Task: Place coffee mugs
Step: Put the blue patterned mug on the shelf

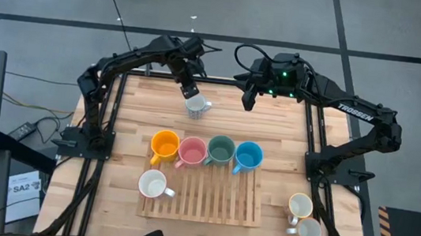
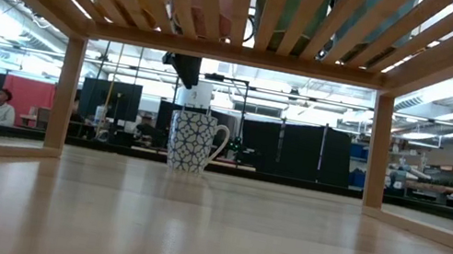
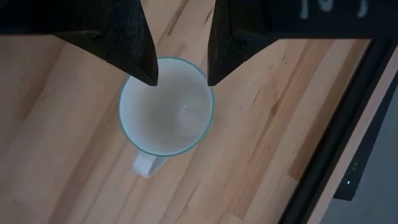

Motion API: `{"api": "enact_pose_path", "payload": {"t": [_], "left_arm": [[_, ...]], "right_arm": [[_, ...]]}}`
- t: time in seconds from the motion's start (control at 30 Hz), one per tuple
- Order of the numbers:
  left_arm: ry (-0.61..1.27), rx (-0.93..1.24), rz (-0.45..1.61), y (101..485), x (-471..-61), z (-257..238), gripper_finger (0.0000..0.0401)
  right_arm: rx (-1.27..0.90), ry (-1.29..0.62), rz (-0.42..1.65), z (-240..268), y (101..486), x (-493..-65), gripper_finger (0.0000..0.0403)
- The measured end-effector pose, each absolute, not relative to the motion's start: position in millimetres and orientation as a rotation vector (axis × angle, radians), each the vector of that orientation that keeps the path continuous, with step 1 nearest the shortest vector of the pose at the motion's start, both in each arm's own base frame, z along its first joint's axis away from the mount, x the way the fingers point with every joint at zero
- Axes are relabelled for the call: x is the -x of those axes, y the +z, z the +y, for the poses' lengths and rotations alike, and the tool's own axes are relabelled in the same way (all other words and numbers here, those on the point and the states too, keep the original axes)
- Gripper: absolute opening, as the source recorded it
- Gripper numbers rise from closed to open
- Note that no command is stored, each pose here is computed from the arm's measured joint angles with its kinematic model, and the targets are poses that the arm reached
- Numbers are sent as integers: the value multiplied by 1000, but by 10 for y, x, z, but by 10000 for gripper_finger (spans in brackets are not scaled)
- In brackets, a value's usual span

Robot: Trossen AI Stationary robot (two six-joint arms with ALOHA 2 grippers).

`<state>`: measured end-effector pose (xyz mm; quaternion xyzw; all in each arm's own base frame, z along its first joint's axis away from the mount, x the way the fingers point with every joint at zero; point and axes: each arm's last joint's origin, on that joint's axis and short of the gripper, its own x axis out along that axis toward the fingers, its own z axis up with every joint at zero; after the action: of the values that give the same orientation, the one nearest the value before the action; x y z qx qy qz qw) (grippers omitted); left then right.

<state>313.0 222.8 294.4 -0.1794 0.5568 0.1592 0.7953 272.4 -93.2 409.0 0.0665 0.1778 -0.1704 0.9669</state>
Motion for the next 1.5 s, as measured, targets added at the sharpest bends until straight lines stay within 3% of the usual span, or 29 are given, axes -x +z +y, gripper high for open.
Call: {"api": "enact_pose_path", "payload": {"t": [0.47, 1.5], "left_arm": [[379, 292, 1244, 2900, -3263, 2083, 146], [375, 339, 1422, 2142, -3499, 2291, 146]], "right_arm": [[-135, -345, 364, -931, 4086, -2722, 90], [-35, -318, 391, -928, 4076, -2721, 90]]}}
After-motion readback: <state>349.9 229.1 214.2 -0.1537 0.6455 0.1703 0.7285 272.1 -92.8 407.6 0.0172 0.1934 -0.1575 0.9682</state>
